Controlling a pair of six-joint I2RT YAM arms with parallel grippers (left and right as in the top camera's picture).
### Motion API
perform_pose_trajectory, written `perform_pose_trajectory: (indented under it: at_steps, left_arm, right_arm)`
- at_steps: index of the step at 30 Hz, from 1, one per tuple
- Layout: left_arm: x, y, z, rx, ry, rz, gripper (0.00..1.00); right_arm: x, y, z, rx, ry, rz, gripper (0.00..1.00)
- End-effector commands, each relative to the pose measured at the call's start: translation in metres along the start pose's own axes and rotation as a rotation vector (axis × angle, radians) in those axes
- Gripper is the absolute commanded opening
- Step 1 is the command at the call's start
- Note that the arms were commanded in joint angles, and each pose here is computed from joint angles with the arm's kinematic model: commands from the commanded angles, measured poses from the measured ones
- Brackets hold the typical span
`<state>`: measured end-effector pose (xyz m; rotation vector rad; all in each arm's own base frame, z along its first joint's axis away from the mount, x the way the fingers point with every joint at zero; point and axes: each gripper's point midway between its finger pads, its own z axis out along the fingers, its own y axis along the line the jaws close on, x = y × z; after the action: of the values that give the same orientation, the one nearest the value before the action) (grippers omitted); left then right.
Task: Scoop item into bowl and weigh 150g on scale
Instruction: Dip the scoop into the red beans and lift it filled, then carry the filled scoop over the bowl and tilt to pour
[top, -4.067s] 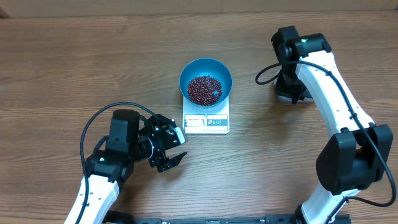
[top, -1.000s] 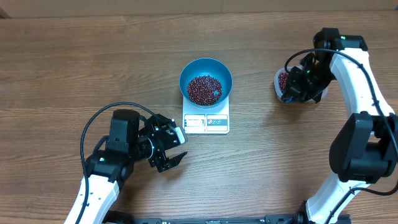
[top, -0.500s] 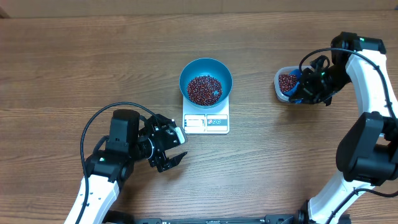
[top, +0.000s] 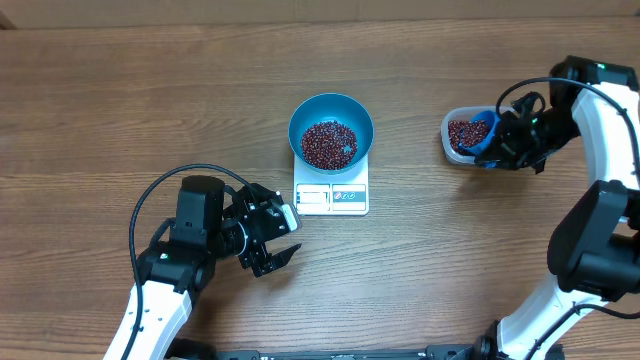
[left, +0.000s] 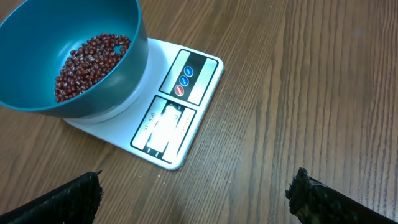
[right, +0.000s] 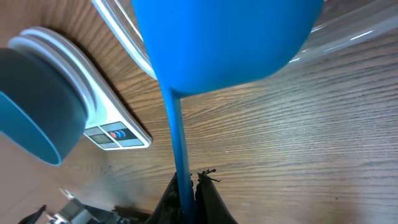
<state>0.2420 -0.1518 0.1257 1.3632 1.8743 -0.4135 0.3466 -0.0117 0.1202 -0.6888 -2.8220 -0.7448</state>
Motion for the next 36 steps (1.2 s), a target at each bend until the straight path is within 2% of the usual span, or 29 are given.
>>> perform_pose_trajectory:
  at_steps: [1,8,19,36]
  left_arm:
    - [0.001,-0.002,0.001,0.014,-0.005,0.009,1.00]
    - [0.001,-0.002,0.001,0.014,-0.005,0.009,0.99]
    - [0.001,-0.002,0.001,0.014,-0.005,0.009,1.00]
    - [0.001,-0.002,0.001,0.014,-0.005,0.009,1.00]
  right_arm:
    - [0.003,0.010,-0.022,-0.077,-0.045,-0.023,0.04]
    - [0.005,0.009,-0.032,-0.165,-0.042,-0.032,0.04]
    - [0.017,0.035,-0.046,-0.382,-0.033,-0.219,0.04]
    - [0.029,0.057,-0.073,-0.424,-0.110,-0.366,0.04]
